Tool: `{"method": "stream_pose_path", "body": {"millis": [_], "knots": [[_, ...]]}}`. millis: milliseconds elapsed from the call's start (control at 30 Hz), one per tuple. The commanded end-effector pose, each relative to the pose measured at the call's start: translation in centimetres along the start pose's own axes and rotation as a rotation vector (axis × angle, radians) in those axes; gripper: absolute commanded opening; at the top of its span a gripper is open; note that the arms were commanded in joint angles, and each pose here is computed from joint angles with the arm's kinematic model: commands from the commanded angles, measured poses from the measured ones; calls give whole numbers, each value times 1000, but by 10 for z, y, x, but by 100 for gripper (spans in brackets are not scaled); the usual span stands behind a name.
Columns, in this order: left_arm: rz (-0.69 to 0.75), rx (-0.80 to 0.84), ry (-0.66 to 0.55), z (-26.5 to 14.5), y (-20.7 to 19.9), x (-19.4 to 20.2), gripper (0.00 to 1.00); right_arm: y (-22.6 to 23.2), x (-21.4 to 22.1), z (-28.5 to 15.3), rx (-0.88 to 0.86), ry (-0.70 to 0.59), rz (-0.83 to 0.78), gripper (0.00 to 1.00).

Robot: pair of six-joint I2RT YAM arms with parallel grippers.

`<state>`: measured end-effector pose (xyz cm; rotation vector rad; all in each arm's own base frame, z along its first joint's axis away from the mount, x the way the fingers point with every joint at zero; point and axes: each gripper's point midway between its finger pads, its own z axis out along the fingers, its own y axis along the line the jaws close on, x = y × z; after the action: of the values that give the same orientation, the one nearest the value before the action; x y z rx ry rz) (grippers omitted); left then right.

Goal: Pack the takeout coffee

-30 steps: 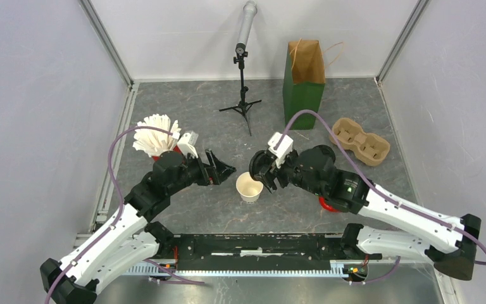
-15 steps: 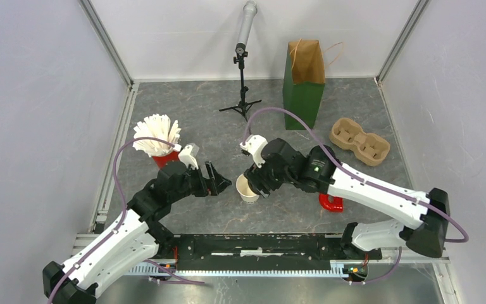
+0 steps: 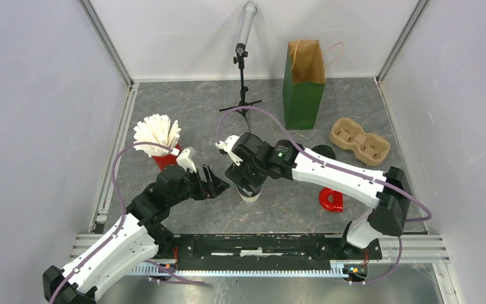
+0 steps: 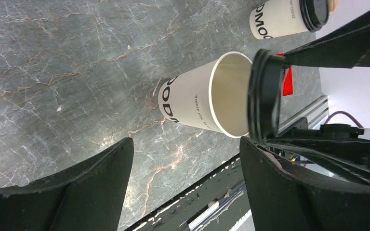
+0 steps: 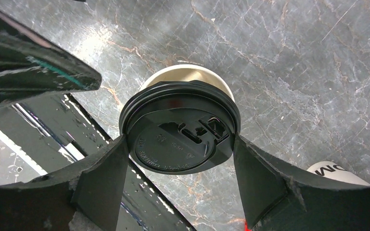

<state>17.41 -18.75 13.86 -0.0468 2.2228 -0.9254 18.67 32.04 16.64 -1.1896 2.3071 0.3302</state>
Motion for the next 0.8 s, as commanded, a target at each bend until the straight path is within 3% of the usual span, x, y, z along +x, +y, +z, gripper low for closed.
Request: {"method": "stream_pose_path", "body": {"millis": [0,400,767], "knots": [[-63,30,-49,0,-7,-9,86,7,-3,2,-18,49,-17,76],[-77,37,-38,5,-4,-3,85,3,-2,21,11,102,-42,81],[-77,34,-31,7,-3,-2,84,2,-12,8,12,101,-56,78]]}}
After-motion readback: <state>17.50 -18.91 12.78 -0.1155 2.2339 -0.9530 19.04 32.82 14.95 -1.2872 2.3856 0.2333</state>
